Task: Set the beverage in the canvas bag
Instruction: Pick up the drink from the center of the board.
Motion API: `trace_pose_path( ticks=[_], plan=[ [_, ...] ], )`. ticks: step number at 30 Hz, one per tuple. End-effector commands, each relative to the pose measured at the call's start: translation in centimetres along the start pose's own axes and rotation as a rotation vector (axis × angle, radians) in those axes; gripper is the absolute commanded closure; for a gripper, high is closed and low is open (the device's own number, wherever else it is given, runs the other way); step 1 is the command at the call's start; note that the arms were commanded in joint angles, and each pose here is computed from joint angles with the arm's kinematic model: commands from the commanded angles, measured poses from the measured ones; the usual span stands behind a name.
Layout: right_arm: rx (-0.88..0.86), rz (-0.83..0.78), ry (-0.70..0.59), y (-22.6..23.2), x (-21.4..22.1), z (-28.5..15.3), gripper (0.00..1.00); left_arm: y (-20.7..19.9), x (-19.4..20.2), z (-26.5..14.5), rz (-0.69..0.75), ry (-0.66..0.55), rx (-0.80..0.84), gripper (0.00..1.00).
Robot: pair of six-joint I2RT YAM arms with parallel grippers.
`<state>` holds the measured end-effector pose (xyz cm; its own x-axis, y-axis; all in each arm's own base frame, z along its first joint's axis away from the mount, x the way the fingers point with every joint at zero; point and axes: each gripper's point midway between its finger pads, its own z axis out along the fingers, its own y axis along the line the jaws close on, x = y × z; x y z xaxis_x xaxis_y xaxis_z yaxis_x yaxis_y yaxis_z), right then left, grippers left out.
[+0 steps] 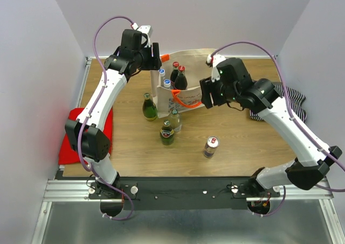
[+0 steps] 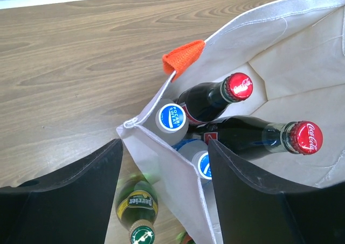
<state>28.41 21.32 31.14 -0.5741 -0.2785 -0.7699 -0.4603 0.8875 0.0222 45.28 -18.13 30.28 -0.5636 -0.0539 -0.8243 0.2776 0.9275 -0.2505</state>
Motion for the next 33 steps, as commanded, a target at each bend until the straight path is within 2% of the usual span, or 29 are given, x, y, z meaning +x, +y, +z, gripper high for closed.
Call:
trace_pose_path(
  ticks=[1,11,16,23,33],
  plan=[
    [-0.047,-0.008,0.161,1.7,5.7,-1.4,0.30,0.4,-0.8,-0.5,0.001,-0.026,-0.036,0.27],
    [-0.024,0.128,0.270,1.8,13.0,-1.3,0.26,0.9,-0.7,-0.5,-0.017,-0.038,-0.056,0.22],
    [-0.019,0.174,0.243,1.9,14.1,0.1,0.24,0.8,-0.6,-0.4,-0.018,-0.035,-0.056,0.21],
    [-0.027,0.190,0.269,2.3,16.6,2.3,0.23,1.2,-0.6,-0.7,-0.002,-0.034,-0.073,0.21],
    [-0.037,0.191,0.299,2.7,17.7,3.5,0.23,1.4,-0.4,-0.7,0.015,-0.027,-0.081,0.21]
  ],
)
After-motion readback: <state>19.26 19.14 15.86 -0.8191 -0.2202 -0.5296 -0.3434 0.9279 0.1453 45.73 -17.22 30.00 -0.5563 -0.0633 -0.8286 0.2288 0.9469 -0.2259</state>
